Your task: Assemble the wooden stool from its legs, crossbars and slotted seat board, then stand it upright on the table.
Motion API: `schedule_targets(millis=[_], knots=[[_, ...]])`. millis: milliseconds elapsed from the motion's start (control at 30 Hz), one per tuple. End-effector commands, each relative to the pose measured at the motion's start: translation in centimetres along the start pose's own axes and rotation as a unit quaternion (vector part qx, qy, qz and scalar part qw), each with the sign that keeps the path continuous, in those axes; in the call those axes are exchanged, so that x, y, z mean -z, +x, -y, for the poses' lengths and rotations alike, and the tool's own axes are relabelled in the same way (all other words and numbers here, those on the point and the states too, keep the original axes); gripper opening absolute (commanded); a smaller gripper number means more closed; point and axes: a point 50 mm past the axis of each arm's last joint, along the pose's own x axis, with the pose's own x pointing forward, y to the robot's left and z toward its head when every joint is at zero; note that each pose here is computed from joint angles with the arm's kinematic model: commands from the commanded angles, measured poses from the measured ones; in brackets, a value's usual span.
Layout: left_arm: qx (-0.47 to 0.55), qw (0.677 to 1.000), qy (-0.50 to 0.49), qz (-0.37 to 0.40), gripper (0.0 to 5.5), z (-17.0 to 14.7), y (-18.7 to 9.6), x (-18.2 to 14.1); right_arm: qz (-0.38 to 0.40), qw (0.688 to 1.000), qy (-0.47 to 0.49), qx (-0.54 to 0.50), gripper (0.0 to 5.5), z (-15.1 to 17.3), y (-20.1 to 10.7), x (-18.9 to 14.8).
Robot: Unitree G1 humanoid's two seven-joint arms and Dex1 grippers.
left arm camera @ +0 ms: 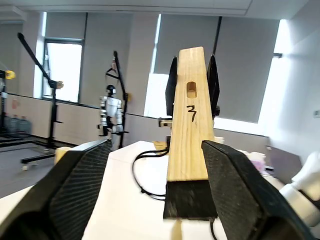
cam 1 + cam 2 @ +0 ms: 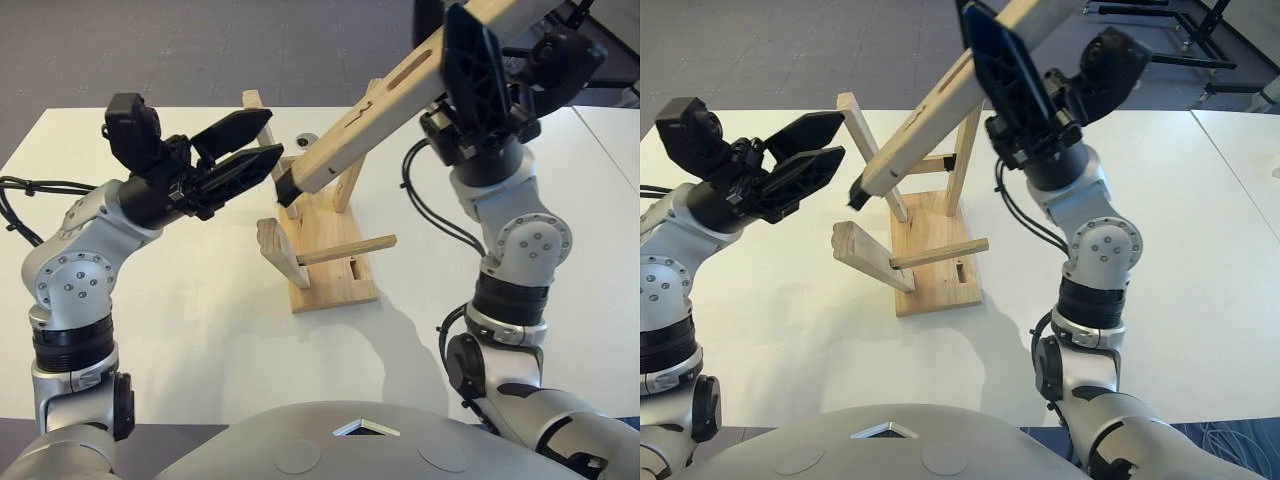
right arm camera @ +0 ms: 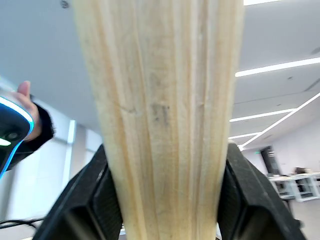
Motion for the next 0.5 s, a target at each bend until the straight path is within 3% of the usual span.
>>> schedule_targets(millis=[33, 167, 267, 500], knots=[[-0.054, 0.997, 0.043, -0.03, 3.76, 0.0, -1.7, -0.9, 0.004, 0.994, -0.101, 0.051, 2.07, 0.0, -1.9, -2.8], [-0.047, 0.997, 0.039, -0.05, 4.08, 2.8, -2.7, -0.9, -0.157, 0.963, -0.2, 0.094, 2.07, -0.5, -6.1, -2.5], [-0.034, 0.996, 0.008, -0.076, 4.49, 5.1, -3.1, -0.2, -0.153, 0.966, -0.18, 0.108, 2.07, -1.9, -8.2, -2.4], [-0.002, 0.992, -0.021, -0.124, 4.49, 7.0, -1.7, 1.3, -0.184, 0.956, -0.185, 0.133, 2.07, -2.1, -10.4, -1.5]])
